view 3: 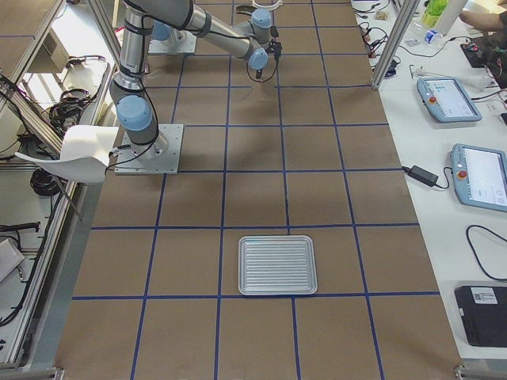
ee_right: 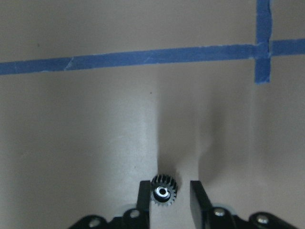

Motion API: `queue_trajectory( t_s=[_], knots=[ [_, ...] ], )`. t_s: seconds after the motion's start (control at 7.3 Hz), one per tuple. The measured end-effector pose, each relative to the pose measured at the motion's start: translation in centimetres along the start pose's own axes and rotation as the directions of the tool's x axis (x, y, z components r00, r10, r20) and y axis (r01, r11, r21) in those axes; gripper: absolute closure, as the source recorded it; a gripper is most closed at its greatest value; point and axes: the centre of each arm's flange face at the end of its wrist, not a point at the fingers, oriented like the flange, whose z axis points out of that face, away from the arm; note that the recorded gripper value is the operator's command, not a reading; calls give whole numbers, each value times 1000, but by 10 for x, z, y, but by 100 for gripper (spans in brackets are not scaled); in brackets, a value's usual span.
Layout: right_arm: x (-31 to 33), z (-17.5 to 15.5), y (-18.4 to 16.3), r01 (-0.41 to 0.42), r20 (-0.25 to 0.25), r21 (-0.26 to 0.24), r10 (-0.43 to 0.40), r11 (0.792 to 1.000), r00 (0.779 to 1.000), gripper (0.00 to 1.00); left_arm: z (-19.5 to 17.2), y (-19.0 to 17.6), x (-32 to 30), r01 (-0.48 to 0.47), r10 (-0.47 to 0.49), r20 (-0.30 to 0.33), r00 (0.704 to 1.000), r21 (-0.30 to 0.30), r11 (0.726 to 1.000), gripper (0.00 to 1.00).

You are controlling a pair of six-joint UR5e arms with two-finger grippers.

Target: Place bearing gear from tray to pile

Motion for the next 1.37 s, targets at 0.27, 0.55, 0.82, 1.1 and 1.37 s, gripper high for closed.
queue_trajectory(
  t_s=[0.27,0.55,0.82,1.1,1.37],
  knots=[
    [11,-20,-6,13,-34,30,-12,999,999,0,19,-6,0,1,-1,-6,1000,-37,999,0],
    [61,-73,-26,93,-110,40,-89,995,990,0,70,-17,2,7,-9,-12,1000,-117,993,0],
    [138,-132,-44,149,-154,10,-146,989,977,0,141,-28,11,36,-37,-9,999,-130,991,0],
    [217,-184,-51,116,-155,-26,-119,993,981,0,206,-24,55,59,-60,-1,998,-93,994,0],
    [248,-228,-34,64,-153,-41,-69,997,986,0,249,-14,120,93,-93,4,996,-72,993,0]
  ],
)
